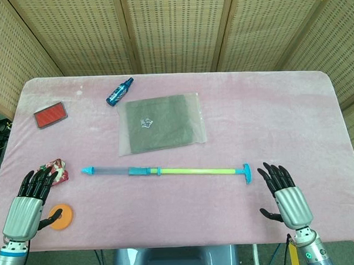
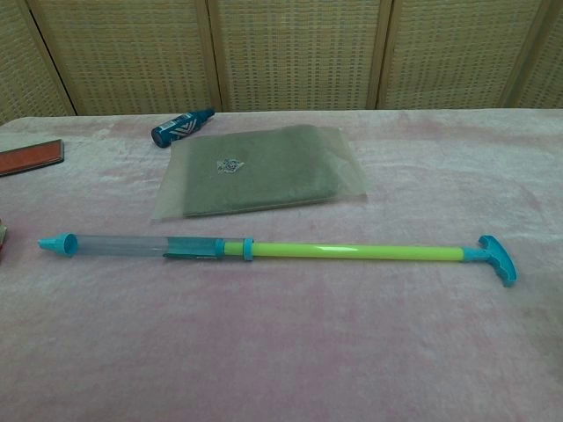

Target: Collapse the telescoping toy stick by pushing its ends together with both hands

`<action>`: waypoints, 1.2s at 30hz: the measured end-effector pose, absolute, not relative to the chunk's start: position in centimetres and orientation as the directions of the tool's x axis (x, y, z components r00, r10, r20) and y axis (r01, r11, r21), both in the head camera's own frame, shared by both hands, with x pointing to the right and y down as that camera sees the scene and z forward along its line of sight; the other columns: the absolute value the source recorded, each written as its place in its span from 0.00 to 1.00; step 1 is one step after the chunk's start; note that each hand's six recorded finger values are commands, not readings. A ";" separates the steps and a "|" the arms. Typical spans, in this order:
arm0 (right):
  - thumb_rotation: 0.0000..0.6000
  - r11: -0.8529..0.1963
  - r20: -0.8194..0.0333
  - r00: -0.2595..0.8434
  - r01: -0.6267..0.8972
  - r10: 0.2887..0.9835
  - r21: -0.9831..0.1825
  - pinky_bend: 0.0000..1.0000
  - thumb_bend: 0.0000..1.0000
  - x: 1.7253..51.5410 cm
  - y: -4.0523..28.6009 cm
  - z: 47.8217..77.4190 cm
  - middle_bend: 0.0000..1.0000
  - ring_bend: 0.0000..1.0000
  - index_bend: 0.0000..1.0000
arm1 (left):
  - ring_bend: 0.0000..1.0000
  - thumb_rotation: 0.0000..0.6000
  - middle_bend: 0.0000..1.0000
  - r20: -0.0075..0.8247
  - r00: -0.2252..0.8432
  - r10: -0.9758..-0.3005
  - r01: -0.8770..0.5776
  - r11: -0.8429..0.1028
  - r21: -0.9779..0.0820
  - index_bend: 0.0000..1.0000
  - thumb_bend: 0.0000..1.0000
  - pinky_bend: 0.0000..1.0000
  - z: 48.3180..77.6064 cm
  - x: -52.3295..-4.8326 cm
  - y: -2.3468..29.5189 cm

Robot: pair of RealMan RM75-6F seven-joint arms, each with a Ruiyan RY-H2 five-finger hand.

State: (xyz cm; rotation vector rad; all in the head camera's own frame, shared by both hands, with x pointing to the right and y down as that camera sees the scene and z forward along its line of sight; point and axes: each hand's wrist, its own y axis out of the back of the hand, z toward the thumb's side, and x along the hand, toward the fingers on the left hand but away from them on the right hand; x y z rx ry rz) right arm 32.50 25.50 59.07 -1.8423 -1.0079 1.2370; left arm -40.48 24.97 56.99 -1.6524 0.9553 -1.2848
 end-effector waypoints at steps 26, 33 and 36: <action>1.00 -0.478 -0.419 0.263 0.225 0.869 -0.849 0.05 0.18 31.9 25.8 59.1 0.00 0.00 0.01 | 0.00 1.00 0.00 0.369 0.196 -0.908 -0.087 -0.391 -0.916 0.00 0.19 0.00 57.0 -40.6 24.9; 1.00 -0.493 -0.437 0.263 0.211 0.860 -0.844 0.20 0.18 31.2 25.8 59.8 0.06 0.02 0.11 | 0.00 1.00 0.00 0.376 0.173 -0.910 -0.087 -0.394 -0.915 0.00 0.19 0.00 57.2 -41.3 24.7; 1.00 -0.475 -0.416 0.266 0.223 0.870 -0.851 0.35 0.18 30.4 25.1 60.0 0.29 0.22 0.21 | 0.00 1.00 0.00 0.375 0.167 -0.912 -0.087 -0.393 -0.915 0.00 0.19 0.00 57.1 -41.4 24.7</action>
